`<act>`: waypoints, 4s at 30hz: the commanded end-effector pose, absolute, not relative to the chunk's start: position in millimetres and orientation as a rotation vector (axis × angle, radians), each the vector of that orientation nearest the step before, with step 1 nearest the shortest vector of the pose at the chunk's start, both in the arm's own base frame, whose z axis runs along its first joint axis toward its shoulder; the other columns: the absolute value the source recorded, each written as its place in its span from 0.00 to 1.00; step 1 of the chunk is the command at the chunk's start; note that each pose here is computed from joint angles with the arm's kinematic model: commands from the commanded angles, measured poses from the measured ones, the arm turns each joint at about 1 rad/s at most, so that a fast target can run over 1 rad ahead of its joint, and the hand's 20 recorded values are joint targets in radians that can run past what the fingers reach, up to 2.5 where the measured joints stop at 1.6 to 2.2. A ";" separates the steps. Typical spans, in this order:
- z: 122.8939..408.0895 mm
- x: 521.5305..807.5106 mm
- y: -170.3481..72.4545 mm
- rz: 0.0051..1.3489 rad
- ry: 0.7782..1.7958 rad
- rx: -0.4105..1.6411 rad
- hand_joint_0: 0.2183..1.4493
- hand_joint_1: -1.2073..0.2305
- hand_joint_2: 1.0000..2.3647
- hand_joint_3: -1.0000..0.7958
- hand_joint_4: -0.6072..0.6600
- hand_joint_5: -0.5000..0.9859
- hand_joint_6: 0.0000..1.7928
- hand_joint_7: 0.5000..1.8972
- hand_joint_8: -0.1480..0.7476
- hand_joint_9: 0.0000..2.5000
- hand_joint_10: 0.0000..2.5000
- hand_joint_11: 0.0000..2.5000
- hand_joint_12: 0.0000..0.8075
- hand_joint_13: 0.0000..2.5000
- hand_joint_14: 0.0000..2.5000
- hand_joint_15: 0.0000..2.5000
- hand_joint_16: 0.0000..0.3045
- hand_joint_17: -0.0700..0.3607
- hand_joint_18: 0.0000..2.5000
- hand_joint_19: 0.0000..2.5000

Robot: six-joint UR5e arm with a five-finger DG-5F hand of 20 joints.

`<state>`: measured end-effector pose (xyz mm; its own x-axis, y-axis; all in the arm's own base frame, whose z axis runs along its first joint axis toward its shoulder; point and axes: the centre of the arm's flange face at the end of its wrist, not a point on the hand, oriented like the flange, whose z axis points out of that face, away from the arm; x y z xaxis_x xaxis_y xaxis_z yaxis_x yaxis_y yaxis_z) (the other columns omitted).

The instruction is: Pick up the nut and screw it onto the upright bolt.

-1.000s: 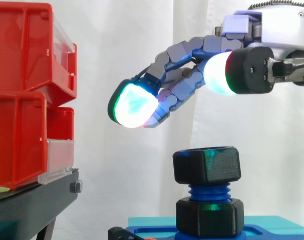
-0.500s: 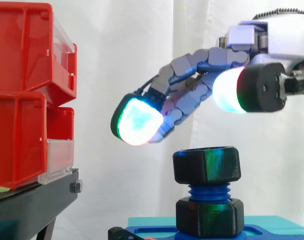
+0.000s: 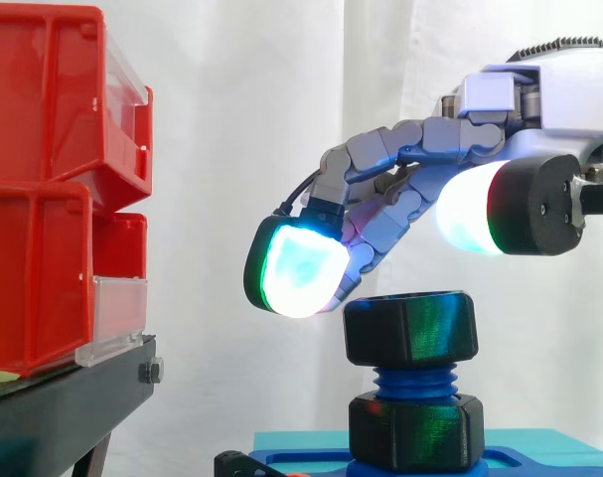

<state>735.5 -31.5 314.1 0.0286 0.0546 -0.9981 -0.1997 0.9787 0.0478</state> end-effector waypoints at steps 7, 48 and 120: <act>314.2 735.4 -32.0 0.197 1.531 -0.116 0.22 0.65 0.00 0.28 0.64 0.31 0.28 0.48 0.40 0.26 0.00 0.00 0.29 0.24 0.00 0.00 0.07 0.28 0.07 0.00; 312.3 729.3 -75.1 0.178 1.550 -0.104 0.26 0.61 0.00 0.28 0.49 0.38 0.36 0.63 0.43 0.68 0.00 0.00 0.14 0.47 0.00 0.00 0.03 0.21 0.29 0.00; 308.1 738.5 -27.3 0.201 1.510 -0.119 0.24 0.60 0.00 0.28 0.65 0.31 0.28 0.24 0.37 0.41 0.00 0.00 0.19 0.35 0.00 0.00 0.05 0.24 0.22 0.00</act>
